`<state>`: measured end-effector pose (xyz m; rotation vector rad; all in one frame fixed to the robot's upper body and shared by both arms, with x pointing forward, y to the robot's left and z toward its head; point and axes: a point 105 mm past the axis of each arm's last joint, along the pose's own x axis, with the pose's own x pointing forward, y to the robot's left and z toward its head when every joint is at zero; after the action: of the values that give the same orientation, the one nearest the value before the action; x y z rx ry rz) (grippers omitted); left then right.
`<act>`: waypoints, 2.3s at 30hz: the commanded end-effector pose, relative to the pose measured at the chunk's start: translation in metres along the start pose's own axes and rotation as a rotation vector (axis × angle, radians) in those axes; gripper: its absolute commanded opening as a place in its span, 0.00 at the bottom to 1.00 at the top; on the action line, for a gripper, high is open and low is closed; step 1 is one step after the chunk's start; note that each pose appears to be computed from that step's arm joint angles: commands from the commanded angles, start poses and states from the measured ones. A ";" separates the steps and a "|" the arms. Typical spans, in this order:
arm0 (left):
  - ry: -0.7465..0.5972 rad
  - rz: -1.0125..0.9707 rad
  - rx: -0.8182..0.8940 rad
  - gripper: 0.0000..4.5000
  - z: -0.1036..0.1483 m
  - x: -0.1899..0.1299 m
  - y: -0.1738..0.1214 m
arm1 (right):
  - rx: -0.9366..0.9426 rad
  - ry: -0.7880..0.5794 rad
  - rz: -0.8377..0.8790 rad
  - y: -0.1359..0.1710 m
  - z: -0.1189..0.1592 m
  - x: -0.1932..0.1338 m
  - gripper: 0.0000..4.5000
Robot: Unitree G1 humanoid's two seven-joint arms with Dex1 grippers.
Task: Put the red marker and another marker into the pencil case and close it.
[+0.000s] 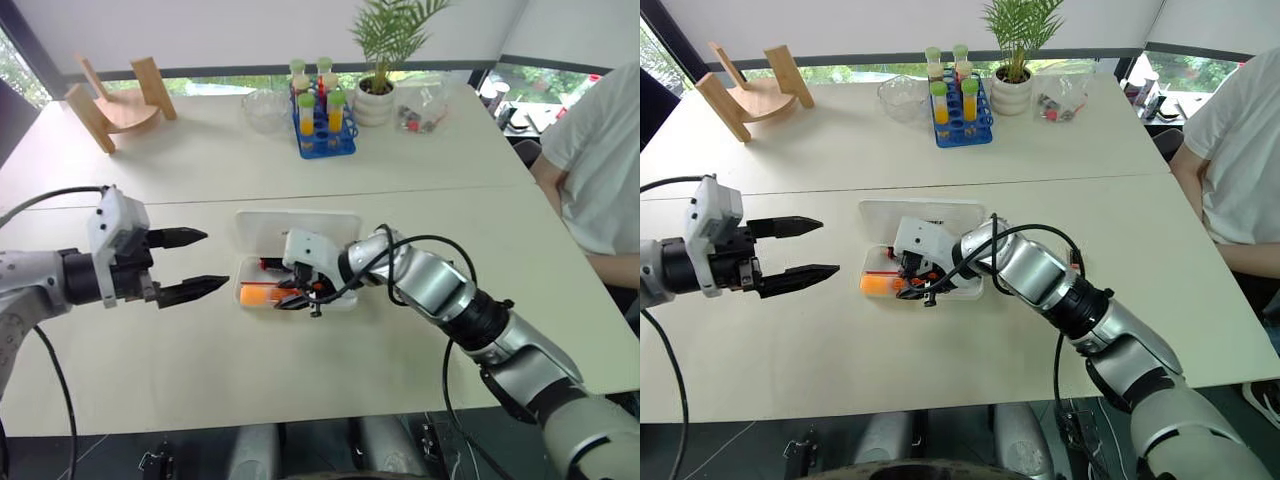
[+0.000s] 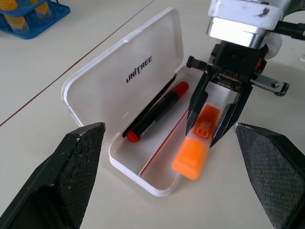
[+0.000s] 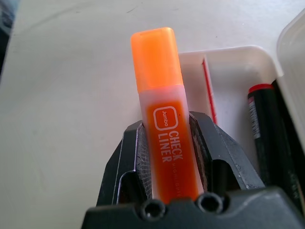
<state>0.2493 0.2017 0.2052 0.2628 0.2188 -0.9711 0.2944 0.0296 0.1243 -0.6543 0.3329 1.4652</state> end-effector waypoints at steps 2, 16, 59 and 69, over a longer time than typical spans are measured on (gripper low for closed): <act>-0.026 0.019 0.038 1.00 0.010 -0.002 -0.004 | -0.068 -0.019 -0.019 -0.007 0.015 0.002 0.17; -0.039 0.033 0.042 1.00 0.011 0.003 -0.002 | -0.049 -0.033 -0.041 -0.012 0.019 -0.013 1.00; -0.087 -0.011 0.059 1.00 0.012 0.020 0.008 | 0.593 -0.064 -0.721 -0.018 -0.068 -0.176 0.00; -0.085 -0.006 0.071 1.00 0.013 0.023 0.012 | 0.172 -0.003 -0.177 0.006 -0.034 -0.100 0.00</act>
<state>0.2738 0.1871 0.2032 0.2540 0.1489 -0.9971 0.2829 -0.0755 0.1479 -0.4587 0.4420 1.2174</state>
